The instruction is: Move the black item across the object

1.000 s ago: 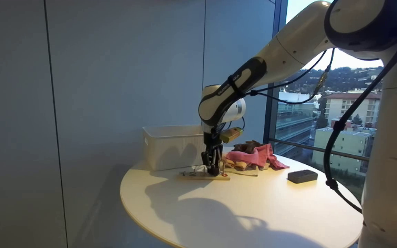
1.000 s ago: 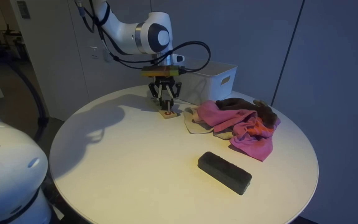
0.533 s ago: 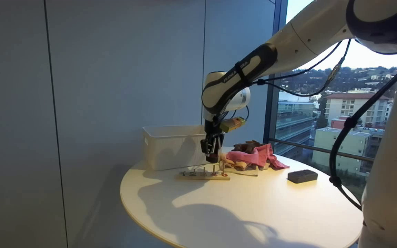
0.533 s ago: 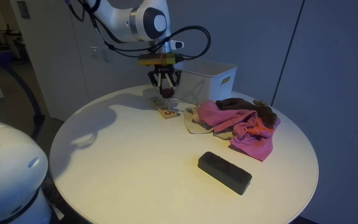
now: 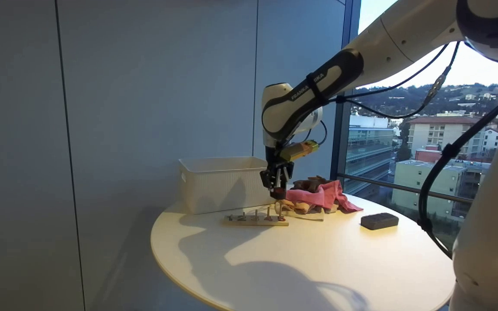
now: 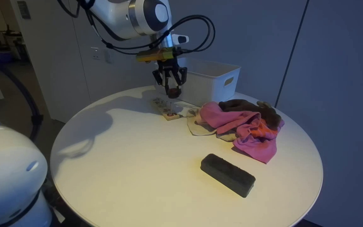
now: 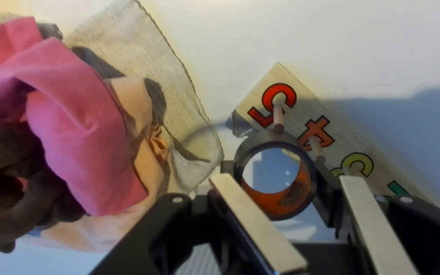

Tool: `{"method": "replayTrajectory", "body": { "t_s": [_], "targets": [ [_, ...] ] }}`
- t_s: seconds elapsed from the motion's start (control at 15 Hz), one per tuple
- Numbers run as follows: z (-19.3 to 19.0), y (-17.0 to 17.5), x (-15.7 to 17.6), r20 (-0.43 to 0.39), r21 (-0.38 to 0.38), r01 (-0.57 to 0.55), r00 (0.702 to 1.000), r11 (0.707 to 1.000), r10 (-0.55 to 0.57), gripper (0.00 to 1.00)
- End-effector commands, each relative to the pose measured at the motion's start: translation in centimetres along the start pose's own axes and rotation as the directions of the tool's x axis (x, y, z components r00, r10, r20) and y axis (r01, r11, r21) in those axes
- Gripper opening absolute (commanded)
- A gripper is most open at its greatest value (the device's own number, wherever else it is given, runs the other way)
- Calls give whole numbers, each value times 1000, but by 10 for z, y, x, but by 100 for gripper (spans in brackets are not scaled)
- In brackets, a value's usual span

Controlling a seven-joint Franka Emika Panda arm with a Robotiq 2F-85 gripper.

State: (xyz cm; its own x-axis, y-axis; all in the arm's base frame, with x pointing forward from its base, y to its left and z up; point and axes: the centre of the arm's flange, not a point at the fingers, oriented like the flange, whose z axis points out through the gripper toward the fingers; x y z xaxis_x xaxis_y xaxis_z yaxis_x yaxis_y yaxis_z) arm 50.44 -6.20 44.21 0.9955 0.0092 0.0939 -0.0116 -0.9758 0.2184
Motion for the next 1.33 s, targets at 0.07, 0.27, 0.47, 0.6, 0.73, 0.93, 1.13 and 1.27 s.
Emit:
{"method": "replayTrajectory", "body": {
  "t_s": [0.07, 0.27, 0.47, 0.6, 0.73, 0.93, 1.13, 1.27],
  "targets": [
    [13, -1, -25, 30, -6, -29, 999, 1000, 29, 26],
    [28, -9, -26, 5, 8, -2, 1000, 1000, 2, 26],
    [34, -12, -27, -11, 17, -1, 1000, 1000, 1, 76],
    [36, -13, -27, -15, 20, -1, 1000, 1000, 2, 84],
    [35, -14, -28, -22, 20, -4, 1000, 1000, 4, 99],
    [17, -13, -35, -51, 23, -31, 998, 999, 32, 100],
    [-14, -9, -44, -97, 43, -100, 990, 994, 104, 100],
    [-40, -4, -52, -95, 88, -171, 979, 981, 179, 100]
  ]
}}
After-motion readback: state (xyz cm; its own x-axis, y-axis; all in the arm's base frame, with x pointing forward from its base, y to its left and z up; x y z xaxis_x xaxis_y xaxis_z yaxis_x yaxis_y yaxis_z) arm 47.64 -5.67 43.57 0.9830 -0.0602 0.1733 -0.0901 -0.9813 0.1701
